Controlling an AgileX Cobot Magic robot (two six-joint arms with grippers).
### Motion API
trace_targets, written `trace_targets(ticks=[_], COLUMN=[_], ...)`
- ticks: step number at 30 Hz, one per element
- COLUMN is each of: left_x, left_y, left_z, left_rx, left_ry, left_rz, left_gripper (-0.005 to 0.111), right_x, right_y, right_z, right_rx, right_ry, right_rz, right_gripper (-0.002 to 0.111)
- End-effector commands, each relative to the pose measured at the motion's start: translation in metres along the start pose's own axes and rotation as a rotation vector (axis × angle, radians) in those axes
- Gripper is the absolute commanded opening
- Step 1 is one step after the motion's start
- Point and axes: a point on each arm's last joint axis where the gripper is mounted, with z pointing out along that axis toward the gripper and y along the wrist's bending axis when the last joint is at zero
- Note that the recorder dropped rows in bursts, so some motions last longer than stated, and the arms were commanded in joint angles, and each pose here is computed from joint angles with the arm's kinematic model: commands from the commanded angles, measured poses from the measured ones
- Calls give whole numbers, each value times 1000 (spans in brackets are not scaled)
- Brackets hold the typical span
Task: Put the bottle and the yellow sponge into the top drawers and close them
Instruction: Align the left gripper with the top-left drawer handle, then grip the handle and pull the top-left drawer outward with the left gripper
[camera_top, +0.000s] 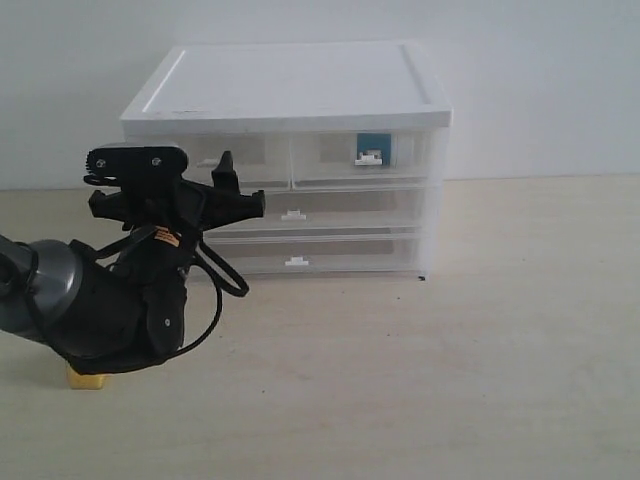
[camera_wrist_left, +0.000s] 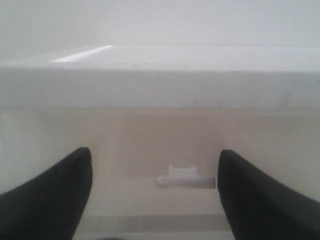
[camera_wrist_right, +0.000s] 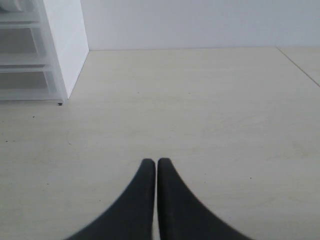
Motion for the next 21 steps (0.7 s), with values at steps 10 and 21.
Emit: trace_targets(ticks=[10, 21], left_x=[3, -9], left_y=[0, -13], left_z=[-5, -35], left_rx=[-19, -19], left_ry=[11, 42], left_rz=[6, 44], left_gripper=[4, 4], right_x=[1, 0], right_y=[0, 0], right_z=[0, 0], right_rx=[-1, -1], right_ry=[-8, -10], right_rz=[0, 0], right_gripper=[0, 0])
